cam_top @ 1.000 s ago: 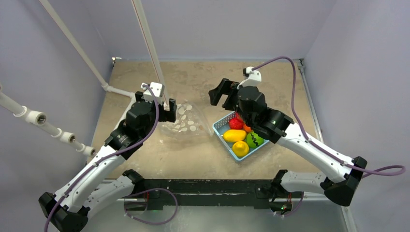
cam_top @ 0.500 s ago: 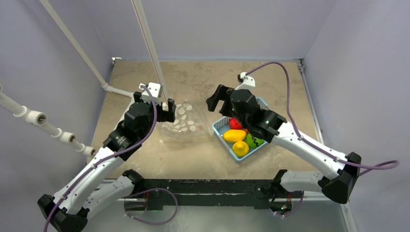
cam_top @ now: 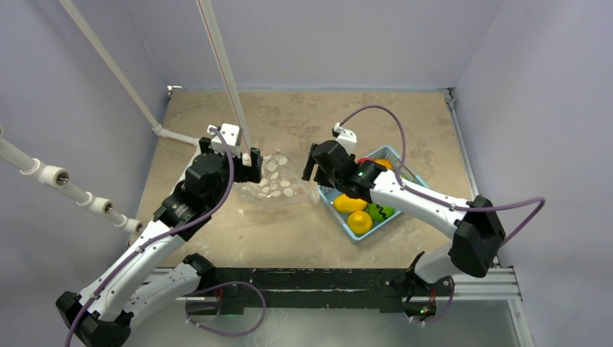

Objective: Place the food in the zip-top bag and seal the zipper

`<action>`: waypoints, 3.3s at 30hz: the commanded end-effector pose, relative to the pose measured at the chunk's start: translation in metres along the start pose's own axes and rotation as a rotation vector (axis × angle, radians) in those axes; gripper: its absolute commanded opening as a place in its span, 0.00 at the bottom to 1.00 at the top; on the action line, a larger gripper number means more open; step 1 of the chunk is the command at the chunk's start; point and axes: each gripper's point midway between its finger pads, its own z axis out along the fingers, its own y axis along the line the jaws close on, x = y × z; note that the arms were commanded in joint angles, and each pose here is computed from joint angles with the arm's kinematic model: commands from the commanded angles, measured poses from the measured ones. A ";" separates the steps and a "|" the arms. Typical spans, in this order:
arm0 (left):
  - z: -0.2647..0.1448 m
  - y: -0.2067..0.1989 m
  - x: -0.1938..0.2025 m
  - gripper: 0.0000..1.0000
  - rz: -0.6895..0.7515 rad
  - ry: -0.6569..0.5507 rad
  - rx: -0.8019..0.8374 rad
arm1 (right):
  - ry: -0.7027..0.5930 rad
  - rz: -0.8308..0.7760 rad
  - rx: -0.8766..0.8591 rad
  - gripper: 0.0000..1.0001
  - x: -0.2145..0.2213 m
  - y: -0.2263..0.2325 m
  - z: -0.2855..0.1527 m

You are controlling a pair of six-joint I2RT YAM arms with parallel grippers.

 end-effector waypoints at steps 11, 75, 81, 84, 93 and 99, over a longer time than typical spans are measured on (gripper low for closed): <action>-0.006 0.002 -0.021 1.00 -0.009 -0.059 -0.004 | 0.019 0.088 0.180 0.72 0.009 -0.045 0.027; 0.001 -0.005 -0.007 0.98 -0.050 0.003 0.004 | 0.073 -0.227 0.137 0.04 0.035 -0.077 0.042; -0.008 0.003 -0.003 0.97 -0.080 0.005 -0.024 | 0.019 -0.207 0.097 0.34 0.014 -0.062 0.027; -0.010 0.005 0.002 0.97 -0.080 0.024 -0.038 | -0.015 -0.201 0.066 0.41 -0.003 -0.049 0.017; -0.012 0.011 0.026 0.97 -0.144 0.120 -0.099 | -0.077 -0.210 -0.134 0.59 -0.041 0.009 -0.009; -0.020 0.023 0.038 0.97 -0.188 0.168 -0.178 | -0.081 -0.224 -0.220 0.72 -0.048 0.040 0.002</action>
